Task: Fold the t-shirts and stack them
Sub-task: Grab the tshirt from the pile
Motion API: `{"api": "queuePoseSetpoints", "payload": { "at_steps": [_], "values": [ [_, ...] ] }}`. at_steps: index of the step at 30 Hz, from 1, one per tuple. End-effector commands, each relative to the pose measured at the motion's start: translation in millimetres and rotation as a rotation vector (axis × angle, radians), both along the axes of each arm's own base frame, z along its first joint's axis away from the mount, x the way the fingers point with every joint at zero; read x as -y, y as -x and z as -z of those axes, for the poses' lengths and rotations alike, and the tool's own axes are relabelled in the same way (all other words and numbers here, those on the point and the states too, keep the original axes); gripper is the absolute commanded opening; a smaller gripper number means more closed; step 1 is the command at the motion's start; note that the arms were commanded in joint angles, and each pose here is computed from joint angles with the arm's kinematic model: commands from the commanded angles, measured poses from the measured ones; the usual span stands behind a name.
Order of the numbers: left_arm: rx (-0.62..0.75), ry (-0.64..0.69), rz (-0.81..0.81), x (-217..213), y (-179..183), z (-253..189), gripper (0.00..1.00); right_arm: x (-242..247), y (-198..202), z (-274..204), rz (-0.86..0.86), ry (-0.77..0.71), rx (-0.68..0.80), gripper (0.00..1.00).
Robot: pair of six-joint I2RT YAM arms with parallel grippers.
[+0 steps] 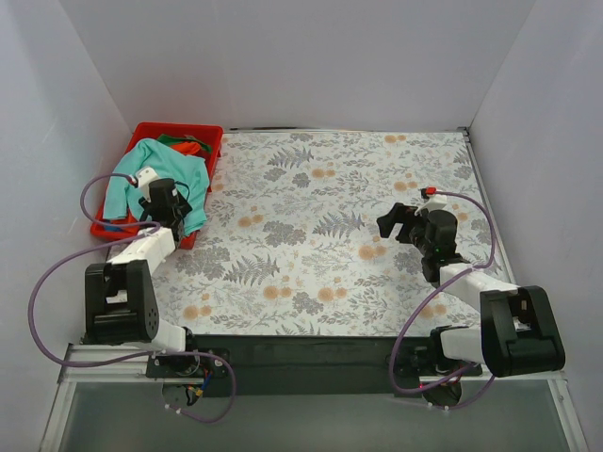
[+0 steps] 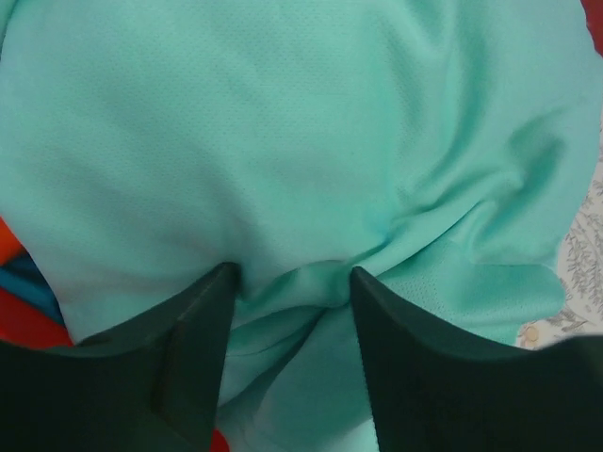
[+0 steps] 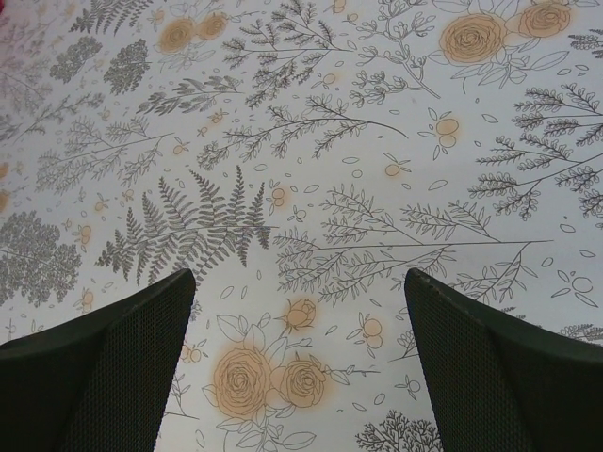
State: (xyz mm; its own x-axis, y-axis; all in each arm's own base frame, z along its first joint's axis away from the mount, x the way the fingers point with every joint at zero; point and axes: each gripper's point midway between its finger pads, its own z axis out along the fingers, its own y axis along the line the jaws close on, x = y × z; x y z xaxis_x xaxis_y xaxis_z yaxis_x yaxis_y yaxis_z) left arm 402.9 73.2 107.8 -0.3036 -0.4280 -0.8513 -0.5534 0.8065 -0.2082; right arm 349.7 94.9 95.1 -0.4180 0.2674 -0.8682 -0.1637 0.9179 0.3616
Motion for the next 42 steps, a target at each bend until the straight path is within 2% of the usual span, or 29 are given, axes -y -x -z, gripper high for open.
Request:
{"api": "queuePoseSetpoints", "payload": {
  "at_steps": [1,3,5,7,14,21,22,24,25,29,31,32,33,36,37,39,42],
  "values": [
    [0.043,-0.011,-0.007,-3,-8,-18,0.43,-6,-14,-32,-0.020,-0.025,0.107,0.98],
    [0.050,-0.004,0.003,-1,-7,-21,0.29,-5,-13,-33,-0.017,-0.020,0.113,0.98],
    [0.070,-0.002,0.010,0,-6,-29,0.10,-4,-12,-34,-0.013,-0.018,0.117,0.98],
    [0.081,0.002,0.015,2,-3,-36,0.04,-3,-11,-34,-0.011,-0.018,0.119,0.98],
    [0.233,0.014,0.053,10,5,-98,0.05,-6,-10,-33,-0.021,-0.026,0.113,0.98],
    [0.450,0.016,0.166,29,0,-199,0.00,-14,-7,-38,-0.060,-0.061,0.119,0.98],
    [0.503,0.016,0.192,34,-1,-225,0.00,-14,-7,-39,-0.060,-0.061,0.122,0.98],
    [0.567,0.030,0.268,49,1,-253,0.00,-13,-5,-40,-0.060,-0.061,0.130,0.98],
    [0.631,0.032,0.305,57,3,-283,0.00,-13,-4,-42,-0.059,-0.061,0.135,0.98],
    [0.786,0.082,0.603,113,13,-356,0.00,-12,0,-49,-0.062,-0.062,0.160,0.98],
    [0.819,0.110,0.727,139,17,-379,0.00,-13,3,-49,-0.061,-0.065,0.164,0.98],
    [0.876,0.113,0.779,148,24,-411,0.00,-12,4,-52,-0.058,-0.065,0.173,0.98],
    [0.861,0.152,0.905,177,25,-411,0.00,-12,5,-51,-0.058,-0.065,0.173,0.98],
    [0.955,0.173,1.059,207,45,-459,0.00,-9,7,-54,-0.046,-0.059,0.188,0.98],
    [0.961,0.194,1.129,223,46,-462,0.00,-8,9,-52,-0.044,-0.057,0.185,0.98],
    [1.008,0.210,1.227,245,61,-485,0.00,-5,10,-55,-0.031,-0.054,0.199,0.98],
    [1.036,0.239,1.294,265,71,-496,0.00,-3,12,-60,-0.022,-0.053,0.218,0.98]
  ]
}}
